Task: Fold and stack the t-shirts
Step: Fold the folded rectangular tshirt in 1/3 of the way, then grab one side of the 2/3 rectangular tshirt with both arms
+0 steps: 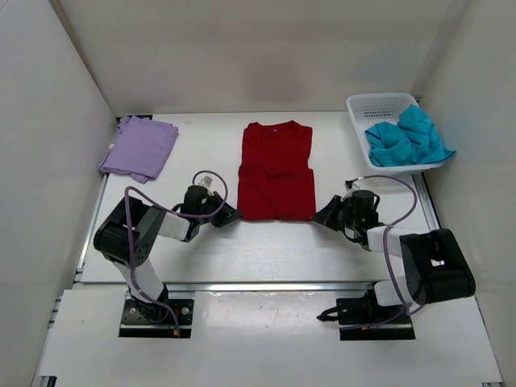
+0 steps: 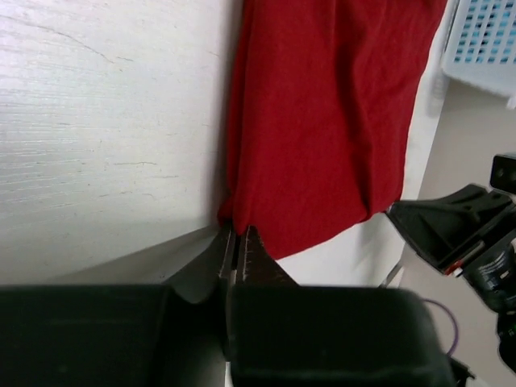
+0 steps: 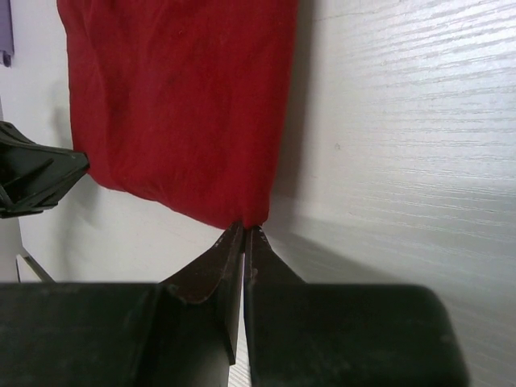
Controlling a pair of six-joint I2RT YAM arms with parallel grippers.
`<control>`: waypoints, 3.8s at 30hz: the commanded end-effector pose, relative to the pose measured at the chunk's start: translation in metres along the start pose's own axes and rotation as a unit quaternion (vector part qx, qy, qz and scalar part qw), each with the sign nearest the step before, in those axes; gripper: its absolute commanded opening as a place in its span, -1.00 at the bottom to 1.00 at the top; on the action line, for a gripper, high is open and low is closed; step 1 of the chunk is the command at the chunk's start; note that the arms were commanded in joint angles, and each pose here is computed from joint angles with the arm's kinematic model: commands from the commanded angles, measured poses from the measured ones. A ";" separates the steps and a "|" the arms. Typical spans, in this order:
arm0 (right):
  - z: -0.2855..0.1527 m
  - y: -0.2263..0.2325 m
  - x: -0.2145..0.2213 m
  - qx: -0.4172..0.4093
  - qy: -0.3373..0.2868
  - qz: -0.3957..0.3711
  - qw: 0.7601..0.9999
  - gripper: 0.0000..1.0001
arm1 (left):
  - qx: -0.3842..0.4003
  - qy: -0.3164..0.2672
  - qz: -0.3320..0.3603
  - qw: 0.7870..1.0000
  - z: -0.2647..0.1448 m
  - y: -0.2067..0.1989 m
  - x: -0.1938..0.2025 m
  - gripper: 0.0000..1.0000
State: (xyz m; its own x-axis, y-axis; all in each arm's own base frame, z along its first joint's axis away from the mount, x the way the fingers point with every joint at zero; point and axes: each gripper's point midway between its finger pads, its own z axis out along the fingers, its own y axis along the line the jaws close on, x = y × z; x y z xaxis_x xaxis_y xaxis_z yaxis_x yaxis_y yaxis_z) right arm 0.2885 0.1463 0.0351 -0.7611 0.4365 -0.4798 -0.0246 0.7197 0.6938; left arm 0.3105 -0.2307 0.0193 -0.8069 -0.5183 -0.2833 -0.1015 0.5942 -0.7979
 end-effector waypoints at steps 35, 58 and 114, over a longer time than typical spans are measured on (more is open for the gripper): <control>-0.046 0.005 0.020 0.020 -0.005 -0.039 0.999 -0.18 | -0.054 -0.003 0.066 0.996 -0.085 0.035 0.028 0.19; 0.129 0.122 -0.031 -0.115 0.077 -0.125 0.983 -1.00 | -0.019 -0.004 0.118 0.993 -0.053 -0.007 0.010 -0.31; -0.032 0.028 0.071 -0.023 0.056 -0.067 0.996 -1.00 | -0.090 0.000 0.115 0.989 -0.077 0.036 0.038 -1.00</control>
State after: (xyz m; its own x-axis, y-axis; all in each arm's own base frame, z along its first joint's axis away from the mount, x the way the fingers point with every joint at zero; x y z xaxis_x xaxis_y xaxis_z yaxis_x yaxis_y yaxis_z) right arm 0.2050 0.1814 0.0220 -0.8506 0.2915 -0.4377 -0.1044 0.7221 0.6839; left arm 0.2339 -0.1886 0.0171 -0.8163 -0.3924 -0.4238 -0.0281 0.7599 -0.6495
